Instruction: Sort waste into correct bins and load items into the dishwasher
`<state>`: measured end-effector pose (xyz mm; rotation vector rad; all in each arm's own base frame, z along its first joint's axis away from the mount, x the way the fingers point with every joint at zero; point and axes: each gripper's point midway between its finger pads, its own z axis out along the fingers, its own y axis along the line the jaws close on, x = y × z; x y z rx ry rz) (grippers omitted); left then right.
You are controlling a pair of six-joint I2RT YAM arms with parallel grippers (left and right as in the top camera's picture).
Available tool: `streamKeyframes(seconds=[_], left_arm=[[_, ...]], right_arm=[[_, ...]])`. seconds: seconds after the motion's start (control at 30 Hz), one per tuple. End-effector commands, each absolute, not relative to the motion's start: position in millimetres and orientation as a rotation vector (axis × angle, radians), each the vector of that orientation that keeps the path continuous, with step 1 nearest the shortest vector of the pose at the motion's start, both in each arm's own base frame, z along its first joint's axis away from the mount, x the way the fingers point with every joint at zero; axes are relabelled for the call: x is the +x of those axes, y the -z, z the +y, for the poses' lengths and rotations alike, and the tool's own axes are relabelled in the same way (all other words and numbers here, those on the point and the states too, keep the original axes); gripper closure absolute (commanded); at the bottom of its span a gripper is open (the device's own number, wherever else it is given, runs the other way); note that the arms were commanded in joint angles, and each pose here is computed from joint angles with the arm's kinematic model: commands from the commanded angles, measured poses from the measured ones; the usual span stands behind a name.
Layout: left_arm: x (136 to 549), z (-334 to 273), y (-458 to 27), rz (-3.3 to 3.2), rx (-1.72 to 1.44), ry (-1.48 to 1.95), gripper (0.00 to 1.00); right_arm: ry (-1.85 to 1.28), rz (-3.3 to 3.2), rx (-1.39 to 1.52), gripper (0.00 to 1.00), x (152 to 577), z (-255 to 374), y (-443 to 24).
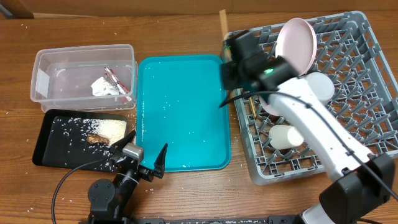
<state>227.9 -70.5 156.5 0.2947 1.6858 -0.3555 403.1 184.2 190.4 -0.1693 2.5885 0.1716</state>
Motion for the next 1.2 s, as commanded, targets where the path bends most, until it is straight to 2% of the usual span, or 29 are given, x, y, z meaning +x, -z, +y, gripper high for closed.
streamKeyframes(seconds=[0.0,0.1,0.13,0.2,0.23,0.33,0.47,0.5,0.53,0.57,0.73,0.77,0.83,0.97,1.17], left_arm=[[226.5,-73.2,-157.1,1.678,0.316,0.358,0.00],[226.5,-73.2,-157.1,1.678,0.316,0.358,0.00],[226.5,-73.2,-157.1,1.678,0.316,0.358,0.00],[226.5,-73.2,-157.0,1.678,0.316,0.358,0.00],[226.5,-73.2,-157.1,1.678,0.316,0.358,0.00],[226.5,-73.2,-157.1,1.678,0.316,0.358,0.00],[226.5,-73.2,-157.0,1.678,0.316,0.358,0.00],[226.5,-73.2,-157.0,1.678,0.316,0.358,0.00],[226.5,-73.2,-157.0,1.678,0.316,0.358,0.00],[226.5,-73.2,-157.0,1.678,0.316,0.358,0.00],[226.5,-73.2,-157.1,1.678,0.316,0.358,0.00],[226.5,-73.2,-157.1,1.678,0.316,0.358,0.00],[226.5,-73.2,-157.1,1.678,0.316,0.358,0.00],[226.5,-73.2,-157.0,1.678,0.316,0.358,0.00],[226.5,-73.2,-157.0,1.678,0.316,0.358,0.00]], right_arm=[[-0.122,2.725,-0.247,0.96,398.8,160.9,-146.7],[-0.161,2.798,-0.294,0.95,387.5,162.7,-126.4],[-0.149,2.809,-0.296,0.88,385.6,161.1,-122.9],[-0.132,2.829,-0.311,0.63,380.9,158.9,-119.5],[-0.133,2.834,-0.305,0.57,379.2,158.3,-121.4],[-0.173,2.823,-0.273,0.49,375.0,160.3,-140.9],[-0.400,2.719,-0.310,0.37,357.2,178.7,-202.1],[-0.464,2.671,-0.324,0.30,350.1,182.8,-223.1],[-0.515,2.620,-0.337,0.10,341.8,184.7,-243.9],[-0.548,2.569,-0.345,0.00,332.1,183.8,-263.9],[-0.558,2.360,-0.345,0.00,284.7,160.3,-337.8],[-0.581,2.305,-0.352,0.00,259.9,152.3,-357.6],[-0.515,2.247,-0.331,0.00,243.2,134.2,-372.7],[-0.351,2.187,-0.235,0.00,214.9,92.7,-386.8],[-0.216,2.209,-0.172,0.00,178.4,55.8,-378.3]])
